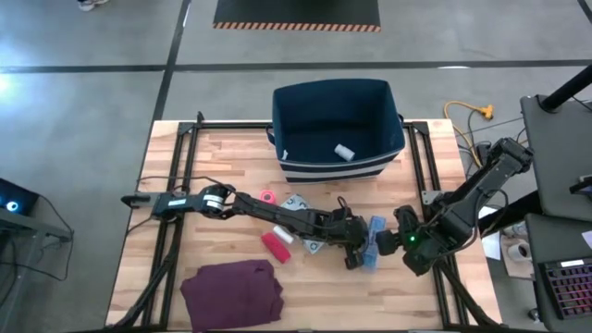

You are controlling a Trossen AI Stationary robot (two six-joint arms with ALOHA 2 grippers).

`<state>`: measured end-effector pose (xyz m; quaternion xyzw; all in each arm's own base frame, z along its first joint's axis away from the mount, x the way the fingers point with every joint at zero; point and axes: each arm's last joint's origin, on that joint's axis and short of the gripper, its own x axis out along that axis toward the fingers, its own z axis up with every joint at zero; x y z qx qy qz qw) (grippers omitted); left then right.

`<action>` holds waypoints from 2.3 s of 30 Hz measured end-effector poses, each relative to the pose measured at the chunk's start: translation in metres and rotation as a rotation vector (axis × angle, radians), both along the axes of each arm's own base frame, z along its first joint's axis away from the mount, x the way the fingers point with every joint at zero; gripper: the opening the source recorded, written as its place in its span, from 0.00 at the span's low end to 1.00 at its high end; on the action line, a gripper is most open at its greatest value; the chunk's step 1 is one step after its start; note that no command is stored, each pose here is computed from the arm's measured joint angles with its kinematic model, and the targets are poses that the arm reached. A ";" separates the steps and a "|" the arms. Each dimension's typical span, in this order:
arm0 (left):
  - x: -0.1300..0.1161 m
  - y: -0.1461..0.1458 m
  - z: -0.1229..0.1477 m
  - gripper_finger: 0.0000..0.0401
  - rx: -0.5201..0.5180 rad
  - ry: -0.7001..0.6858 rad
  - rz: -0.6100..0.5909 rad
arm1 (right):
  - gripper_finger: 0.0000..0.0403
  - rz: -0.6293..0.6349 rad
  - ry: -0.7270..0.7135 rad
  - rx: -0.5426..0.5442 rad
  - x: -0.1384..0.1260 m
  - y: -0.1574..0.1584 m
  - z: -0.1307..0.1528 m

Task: Pick & place medical supplies in basket/bin
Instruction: Put the blue first aid kit into the blue bin

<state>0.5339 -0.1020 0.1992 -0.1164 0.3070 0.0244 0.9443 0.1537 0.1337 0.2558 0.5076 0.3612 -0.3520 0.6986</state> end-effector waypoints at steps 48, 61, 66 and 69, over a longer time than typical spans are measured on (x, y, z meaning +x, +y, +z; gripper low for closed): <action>0.004 -0.006 0.005 0.00 -0.019 -0.096 -0.014 | 0.78 -0.205 0.186 0.224 0.005 -0.017 -0.040; 0.001 -0.010 0.002 0.00 -0.012 -0.064 -0.021 | 0.38 -0.178 0.168 0.241 0.007 -0.016 -0.042; -0.006 -0.018 0.008 0.00 0.004 -0.020 -0.034 | 0.38 -0.135 0.117 0.189 0.011 -0.014 -0.027; -0.017 -0.030 0.029 0.00 0.073 -0.040 -0.021 | 0.38 -0.105 0.100 0.145 0.013 -0.014 -0.004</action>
